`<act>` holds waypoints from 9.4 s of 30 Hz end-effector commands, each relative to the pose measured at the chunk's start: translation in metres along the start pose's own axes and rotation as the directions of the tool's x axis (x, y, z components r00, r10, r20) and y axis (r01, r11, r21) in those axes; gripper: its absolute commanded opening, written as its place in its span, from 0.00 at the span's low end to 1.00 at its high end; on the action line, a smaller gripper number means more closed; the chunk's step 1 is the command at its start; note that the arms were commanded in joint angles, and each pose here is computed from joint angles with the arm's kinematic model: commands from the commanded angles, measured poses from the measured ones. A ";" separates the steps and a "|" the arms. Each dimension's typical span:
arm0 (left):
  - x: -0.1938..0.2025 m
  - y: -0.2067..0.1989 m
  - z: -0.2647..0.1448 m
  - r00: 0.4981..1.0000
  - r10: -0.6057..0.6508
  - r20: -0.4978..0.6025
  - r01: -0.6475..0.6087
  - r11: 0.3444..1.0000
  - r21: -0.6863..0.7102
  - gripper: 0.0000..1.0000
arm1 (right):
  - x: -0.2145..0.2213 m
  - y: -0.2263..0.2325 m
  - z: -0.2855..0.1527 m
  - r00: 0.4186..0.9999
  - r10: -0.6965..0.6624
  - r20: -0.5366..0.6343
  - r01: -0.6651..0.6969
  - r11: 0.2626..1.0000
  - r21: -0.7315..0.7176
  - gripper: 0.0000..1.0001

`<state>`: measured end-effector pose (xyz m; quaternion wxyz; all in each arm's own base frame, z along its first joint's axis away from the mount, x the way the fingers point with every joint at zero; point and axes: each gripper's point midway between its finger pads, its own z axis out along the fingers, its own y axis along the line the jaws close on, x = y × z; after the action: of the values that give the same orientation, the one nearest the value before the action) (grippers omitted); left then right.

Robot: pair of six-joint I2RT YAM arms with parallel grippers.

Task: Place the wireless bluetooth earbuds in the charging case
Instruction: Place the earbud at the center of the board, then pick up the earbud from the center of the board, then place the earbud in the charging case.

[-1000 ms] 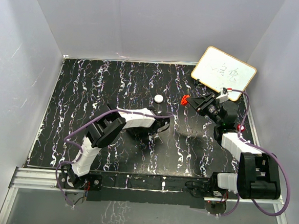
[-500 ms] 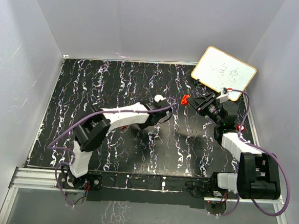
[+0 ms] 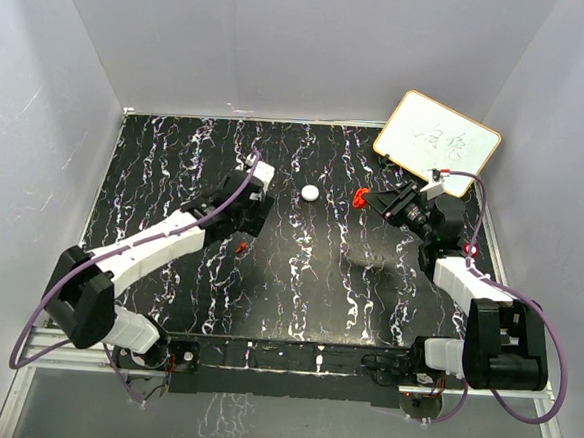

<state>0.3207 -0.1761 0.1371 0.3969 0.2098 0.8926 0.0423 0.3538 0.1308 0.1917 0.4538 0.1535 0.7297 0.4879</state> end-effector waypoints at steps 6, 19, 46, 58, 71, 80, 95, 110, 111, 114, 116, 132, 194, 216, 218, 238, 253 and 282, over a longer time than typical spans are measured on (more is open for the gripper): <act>0.010 -0.029 -0.017 0.966 -0.241 0.096 0.216 0.952 0.216 0.58 | -0.018 0.026 -0.001 0.995 -0.093 0.033 0.094 0.994 -0.061 0.00; 0.060 -0.032 -0.001 0.973 -0.225 0.054 0.210 0.957 0.202 0.51 | -0.014 0.022 -0.003 0.995 -0.103 0.015 0.104 0.994 -0.040 0.00; 0.084 -0.029 0.034 0.988 -0.154 -0.012 0.154 0.982 0.107 0.44 | -0.012 0.020 -0.003 0.995 -0.103 0.008 0.103 0.994 -0.036 0.00; 0.086 -0.027 0.042 0.992 -0.127 -0.030 0.129 0.987 0.092 0.43 | -0.012 0.019 -0.003 0.995 -0.103 0.009 0.103 0.994 -0.032 0.00; 0.088 -0.025 0.048 0.992 -0.123 -0.037 0.126 0.988 0.088 0.39 | -0.012 0.017 -0.003 0.995 -0.103 0.011 0.103 0.994 -0.026 0.00; 0.088 -0.025 0.051 0.991 -0.125 -0.039 0.128 0.987 0.093 0.37 | -0.012 0.016 -0.003 0.995 -0.104 0.013 0.104 0.994 -0.024 0.00; 0.090 -0.026 0.054 0.992 -0.118 -0.048 0.122 0.988 0.098 0.32 | -0.012 0.015 -0.003 0.995 -0.102 0.013 0.103 0.995 -0.020 0.00; 0.091 -0.026 0.056 0.992 -0.113 -0.057 0.118 0.988 0.099 0.27 | -0.011 0.014 -0.003 0.995 -0.101 0.012 0.101 0.995 -0.018 0.00; 0.091 -0.026 0.056 0.992 -0.114 -0.056 0.119 0.988 0.099 0.26 | -0.011 0.014 -0.002 0.995 -0.100 0.012 0.101 0.995 -0.017 0.00; 0.091 -0.026 0.056 0.992 -0.113 -0.057 0.119 0.988 0.100 0.24 | -0.011 0.014 -0.003 0.995 -0.101 0.012 0.101 0.995 -0.017 0.00; 0.090 -0.026 0.055 0.992 -0.112 -0.058 0.117 0.988 0.101 0.23 | -0.011 0.014 -0.002 0.995 -0.101 0.012 0.101 0.995 -0.018 0.00; 0.091 -0.027 0.056 0.992 -0.108 -0.063 0.114 0.988 0.105 0.08 | -0.011 0.014 -0.002 0.995 -0.100 0.007 0.100 0.995 -0.021 0.00; -0.108 -0.098 -0.051 0.618 -0.299 0.727 -0.274 0.785 0.555 0.00 | 0.098 0.072 0.046 0.737 0.090 -0.670 -0.436 0.820 -0.371 0.00; -0.108 -0.106 -0.055 0.581 -0.326 0.746 -0.313 0.756 0.574 0.00 | 0.101 0.063 0.056 0.745 0.137 -0.653 -0.430 0.847 -0.312 0.00; -0.108 -0.106 -0.055 0.579 -0.326 0.747 -0.314 0.756 0.574 0.00 | 0.100 0.060 0.058 0.752 0.140 -0.644 -0.420 0.856 -0.303 0.00; -0.105 -0.108 -0.056 0.523 -0.354 0.776 -0.329 0.755 0.567 0.00 | 0.096 0.043 0.074 0.842 0.067 -0.535 -0.220 0.949 -0.227 0.00; -0.102 -0.107 -0.057 0.500 -0.364 0.786 -0.333 0.757 0.562 0.00 | 0.097 0.042 0.073 0.846 0.070 -0.529 -0.220 0.949 -0.225 0.00; -0.089 -0.117 -0.038 0.463 -0.390 0.796 -0.345 0.747 0.568 0.00 | 0.094 0.058 0.067 0.834 0.068 -0.547 -0.248 0.933 -0.261 0.00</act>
<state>0.3097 -0.3157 0.1707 0.6653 0.3119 0.5552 -0.3897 0.3468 0.2565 0.1532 0.1765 0.0426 0.7449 0.6420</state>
